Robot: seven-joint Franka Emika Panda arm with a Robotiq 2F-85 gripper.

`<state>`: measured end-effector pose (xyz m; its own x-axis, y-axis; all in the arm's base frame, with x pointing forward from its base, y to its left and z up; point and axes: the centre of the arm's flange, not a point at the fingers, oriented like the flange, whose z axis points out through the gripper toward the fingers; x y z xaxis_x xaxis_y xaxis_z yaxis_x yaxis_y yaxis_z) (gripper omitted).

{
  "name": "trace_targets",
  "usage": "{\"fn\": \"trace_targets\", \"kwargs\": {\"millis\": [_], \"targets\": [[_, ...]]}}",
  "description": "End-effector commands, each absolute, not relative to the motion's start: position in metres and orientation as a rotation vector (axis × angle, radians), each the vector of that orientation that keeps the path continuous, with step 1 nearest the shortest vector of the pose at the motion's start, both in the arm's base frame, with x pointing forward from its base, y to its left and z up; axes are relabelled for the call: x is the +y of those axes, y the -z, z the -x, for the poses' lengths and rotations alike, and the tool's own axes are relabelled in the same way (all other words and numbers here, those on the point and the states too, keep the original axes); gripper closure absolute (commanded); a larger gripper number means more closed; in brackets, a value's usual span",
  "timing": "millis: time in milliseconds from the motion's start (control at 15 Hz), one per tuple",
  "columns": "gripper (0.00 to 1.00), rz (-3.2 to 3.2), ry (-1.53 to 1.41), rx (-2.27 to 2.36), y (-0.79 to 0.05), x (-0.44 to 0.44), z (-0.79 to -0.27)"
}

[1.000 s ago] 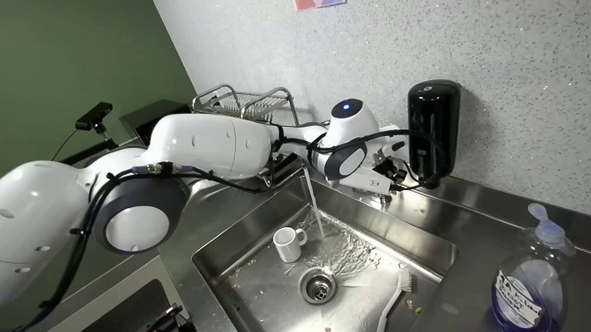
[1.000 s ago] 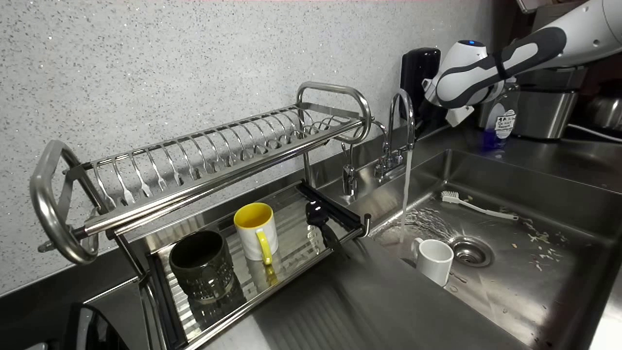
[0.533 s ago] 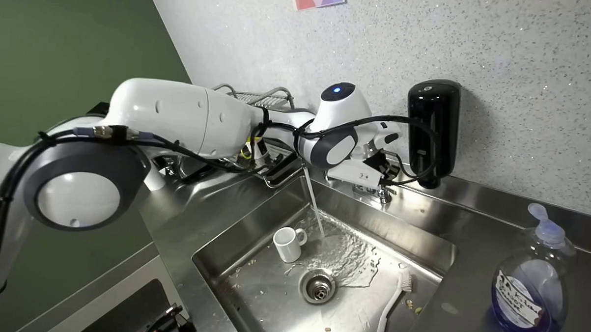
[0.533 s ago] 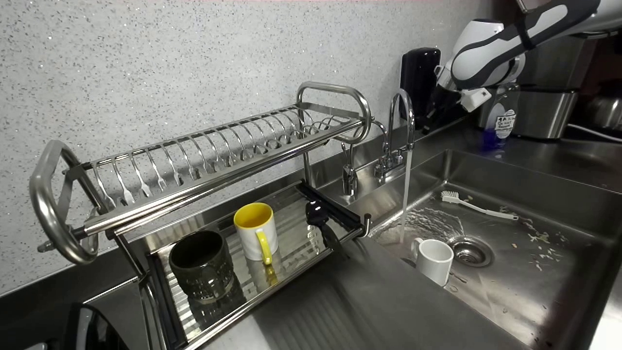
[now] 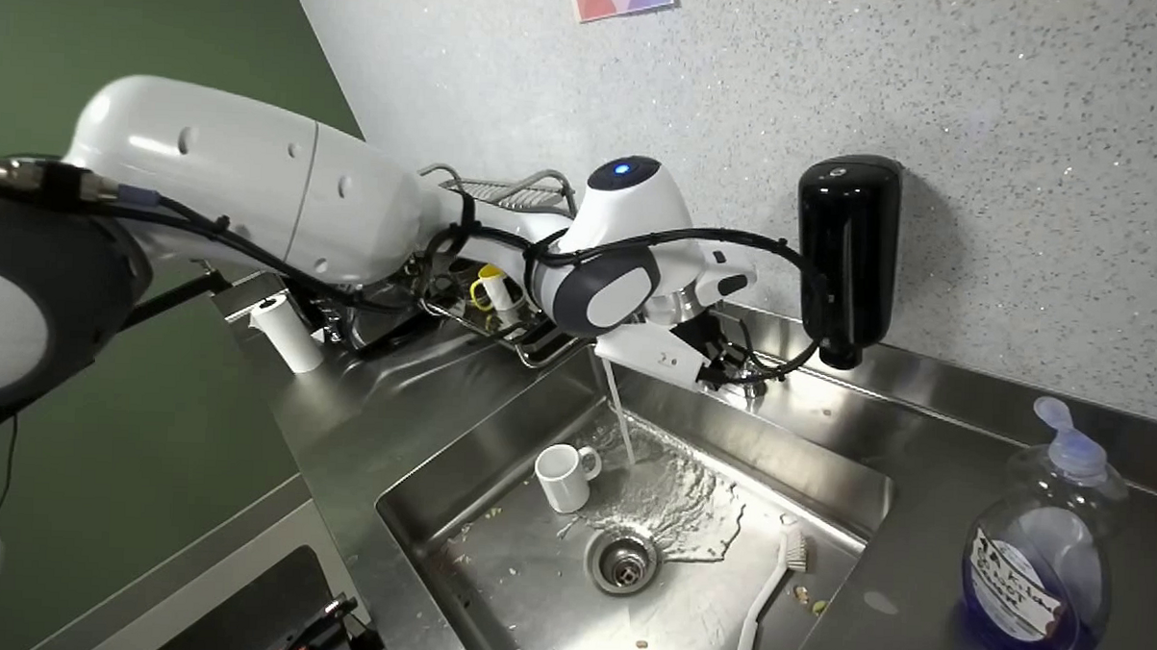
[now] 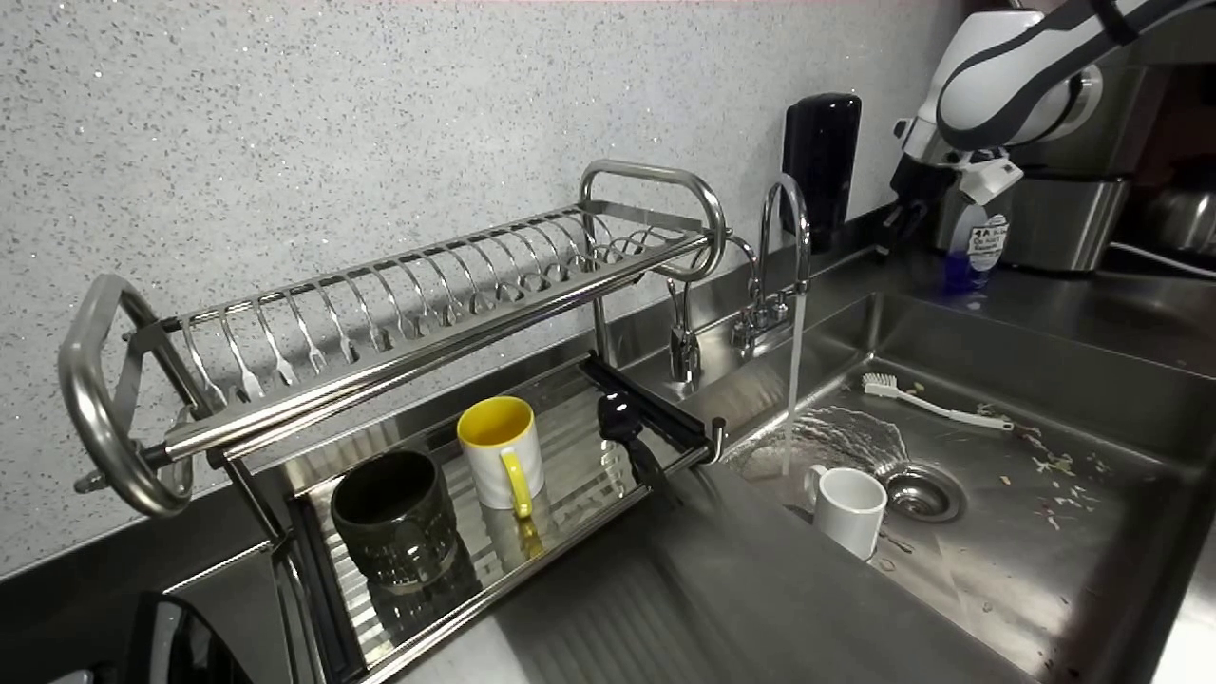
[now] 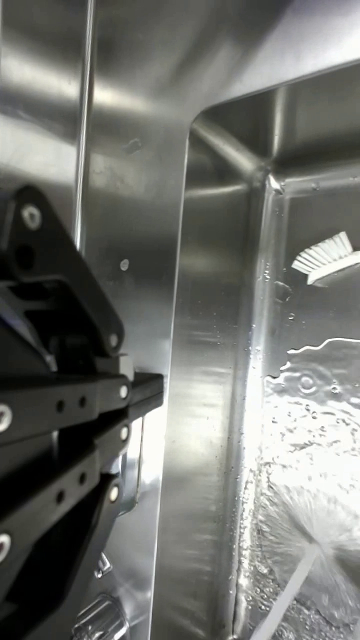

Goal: Push the right tap lever forward

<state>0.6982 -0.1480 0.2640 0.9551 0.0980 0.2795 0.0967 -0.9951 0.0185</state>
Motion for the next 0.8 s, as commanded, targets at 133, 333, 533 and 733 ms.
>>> {"fn": "trace_targets", "kwargs": {"millis": [133, 333, 533, 733], "targets": [[1.00, -3.099, -0.437, 0.100, -0.285, -0.142, -0.647], [1.00, -3.089, -0.434, 0.084, -0.290, -0.143, -0.639], [1.00, -3.084, -0.422, 0.050, -0.295, -0.147, -0.633], [1.00, -3.078, -0.420, 0.028, -0.298, -0.149, -0.628]]}}
